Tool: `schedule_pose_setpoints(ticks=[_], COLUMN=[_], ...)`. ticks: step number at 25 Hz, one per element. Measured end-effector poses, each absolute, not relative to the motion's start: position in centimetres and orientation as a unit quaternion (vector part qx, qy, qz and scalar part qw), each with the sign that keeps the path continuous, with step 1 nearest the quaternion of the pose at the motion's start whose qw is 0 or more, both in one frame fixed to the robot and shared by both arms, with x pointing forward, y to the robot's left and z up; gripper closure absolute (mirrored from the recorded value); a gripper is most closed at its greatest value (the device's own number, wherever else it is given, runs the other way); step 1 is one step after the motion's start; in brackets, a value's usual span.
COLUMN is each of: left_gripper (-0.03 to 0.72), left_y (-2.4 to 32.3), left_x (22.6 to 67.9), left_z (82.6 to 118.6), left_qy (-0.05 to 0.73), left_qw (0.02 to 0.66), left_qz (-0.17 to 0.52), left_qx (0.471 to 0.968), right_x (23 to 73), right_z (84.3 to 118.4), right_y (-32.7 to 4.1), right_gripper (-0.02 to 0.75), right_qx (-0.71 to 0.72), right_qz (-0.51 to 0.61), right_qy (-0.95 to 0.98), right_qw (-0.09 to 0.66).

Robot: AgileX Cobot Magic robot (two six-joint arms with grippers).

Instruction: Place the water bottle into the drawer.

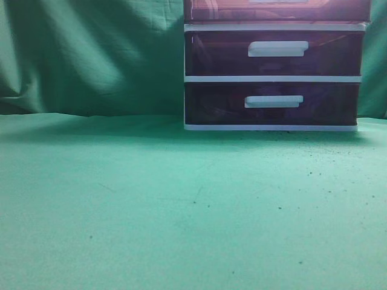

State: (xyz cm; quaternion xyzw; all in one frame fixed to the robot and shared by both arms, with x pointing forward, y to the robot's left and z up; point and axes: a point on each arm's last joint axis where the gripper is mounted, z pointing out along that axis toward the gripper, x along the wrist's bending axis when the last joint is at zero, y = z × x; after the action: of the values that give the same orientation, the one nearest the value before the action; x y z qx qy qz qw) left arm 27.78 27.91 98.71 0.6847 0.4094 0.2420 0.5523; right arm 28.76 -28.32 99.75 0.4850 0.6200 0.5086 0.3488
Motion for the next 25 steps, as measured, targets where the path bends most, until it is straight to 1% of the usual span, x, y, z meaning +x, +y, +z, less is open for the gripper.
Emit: schedule_pose_setpoints(ticks=[4,7,15,20,25], left_gripper=[0.688,0.688,0.688,0.688,0.688], left_y=[27.9,27.9,27.9,27.9,27.9], left_x=[27.8,27.8,27.8,27.8,27.8], left_z=[98.7,98.7,98.7,98.7,98.7], left_qy=[0.409,0.409,0.409,0.409,0.409], left_qw=[0.552,0.553,0.553,0.553,0.553], left_qz=[0.242,0.242,0.242,0.242,0.242], left_qx=[0.685,0.684,0.684,0.684,0.684], right_x=[29.2,29.3,29.2,29.1,29.1], right_z=[97.1,95.6,94.8,94.6,94.6], right_y=[-29.2,-29.6,-29.6,-29.5,-29.5], right_gripper=[0.738,0.738,0.738,0.738,0.738], right_qx=[0.542,0.570,0.582,0.591,0.591], right_qz=[0.489,0.482,0.449,0.453,0.453], right_qy=[0.560,0.529,0.552,0.550,0.550], right_qw=[0.392,0.404,0.394,0.378,0.378])
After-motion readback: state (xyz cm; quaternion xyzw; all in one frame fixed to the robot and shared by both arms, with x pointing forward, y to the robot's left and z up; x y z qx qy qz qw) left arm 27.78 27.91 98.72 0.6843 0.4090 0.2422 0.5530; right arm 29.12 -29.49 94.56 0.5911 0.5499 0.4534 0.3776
